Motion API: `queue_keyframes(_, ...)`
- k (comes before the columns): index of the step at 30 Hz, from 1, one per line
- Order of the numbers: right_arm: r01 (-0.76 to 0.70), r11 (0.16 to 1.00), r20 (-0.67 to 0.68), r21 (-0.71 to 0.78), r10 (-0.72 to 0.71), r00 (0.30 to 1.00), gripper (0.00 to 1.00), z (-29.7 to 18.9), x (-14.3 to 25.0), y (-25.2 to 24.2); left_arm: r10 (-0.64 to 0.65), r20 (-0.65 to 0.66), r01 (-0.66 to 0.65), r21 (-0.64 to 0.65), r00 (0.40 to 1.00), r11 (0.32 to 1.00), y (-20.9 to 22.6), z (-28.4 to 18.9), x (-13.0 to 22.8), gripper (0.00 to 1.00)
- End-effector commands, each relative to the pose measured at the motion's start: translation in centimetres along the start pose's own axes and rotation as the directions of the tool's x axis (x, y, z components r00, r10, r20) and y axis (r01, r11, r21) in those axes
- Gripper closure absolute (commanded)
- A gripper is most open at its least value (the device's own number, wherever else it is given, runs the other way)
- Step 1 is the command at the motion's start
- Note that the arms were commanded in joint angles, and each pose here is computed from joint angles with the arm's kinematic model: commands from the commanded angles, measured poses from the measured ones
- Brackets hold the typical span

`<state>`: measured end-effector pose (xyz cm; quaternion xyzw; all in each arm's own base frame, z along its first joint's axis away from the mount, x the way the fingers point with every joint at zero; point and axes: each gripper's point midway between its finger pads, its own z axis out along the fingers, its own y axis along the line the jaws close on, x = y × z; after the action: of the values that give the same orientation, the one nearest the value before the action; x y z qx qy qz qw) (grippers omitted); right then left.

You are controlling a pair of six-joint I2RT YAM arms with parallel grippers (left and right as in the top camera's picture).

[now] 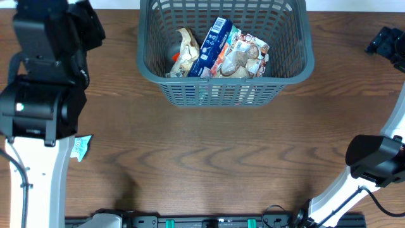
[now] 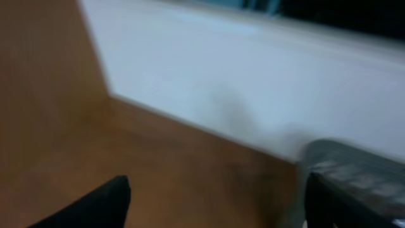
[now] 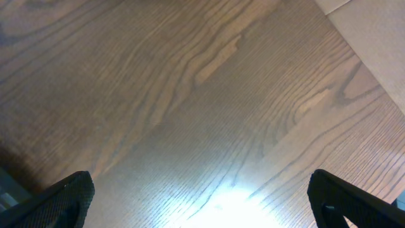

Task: Pack container
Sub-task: 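Move the left gripper down to the green Zappy wipes pack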

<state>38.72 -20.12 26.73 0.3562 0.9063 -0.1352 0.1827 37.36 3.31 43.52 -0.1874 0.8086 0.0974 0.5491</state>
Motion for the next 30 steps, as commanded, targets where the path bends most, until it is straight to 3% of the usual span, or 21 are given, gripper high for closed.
queue_keyframes(1, -0.014, 1.0, 0.005, 0.015, 0.014, 1.0, 0.01, -0.1, 0.0, -0.4, -0.037, 0.035, 0.044, -0.228, 0.999, 0.973, 5.0, -0.6, -0.4, 0.09)
queue_keyframes(2, -0.014, 1.0, 0.005, 0.015, 0.014, 1.0, 0.01, -0.1, 0.0, -0.4, -0.062, 0.031, 0.069, -0.272, 0.998, 0.96, 6.2, -0.8, -0.1, 0.02)
queue_keyframes(5, -0.014, 1.0, 0.005, 0.015, 0.014, 1.0, 0.01, -0.1, 0.0, -0.4, -0.188, 0.011, 0.178, -0.388, 0.982, 0.904, 9.7, -1.0, 1.7, 0.0)
queue_keyframes(12, -0.014, 1.0, 0.005, 0.015, 0.014, 1.0, 0.01, -0.1, 0.0, -0.4, -0.51, -0.043, 0.352, -0.674, 0.859, 0.65, 17.6, -3.3, 8.8, 0.01)
queue_keyframes(18, -0.014, 1.0, 0.005, 0.015, 0.014, 1.0, 0.01, -0.1, 0.0, -0.4, -0.676, 0.009, 0.385, -0.828, 0.737, 0.408, 21.5, -5.0, 13.2, 0.01)
queue_keyframes(25, -0.014, 1.0, 0.005, 0.015, 0.014, 1.0, 0.01, -0.1, 0.0, -0.4, -0.794, -0.011, 0.313, -0.916, 0.608, 0.253, 23.0, -2.9, 18.9, 0.02)
queue_keyframes(27, -0.014, 1.0, 0.005, 0.015, 0.014, 1.0, 0.01, -0.1, 0.0, -0.4, -0.834, 0.001, 0.297, -0.935, 0.552, 0.195, 23.1, -1.9, 21.1, 0.01)
queue_keyframes(30, -0.014, 1.0, 0.005, 0.015, 0.014, 1.0, 0.01, -0.1, 0.0, -0.4, -0.893, -0.023, 0.286, -0.943, 0.449, 0.168, 22.5, 0.6, 24.9, 0.01)
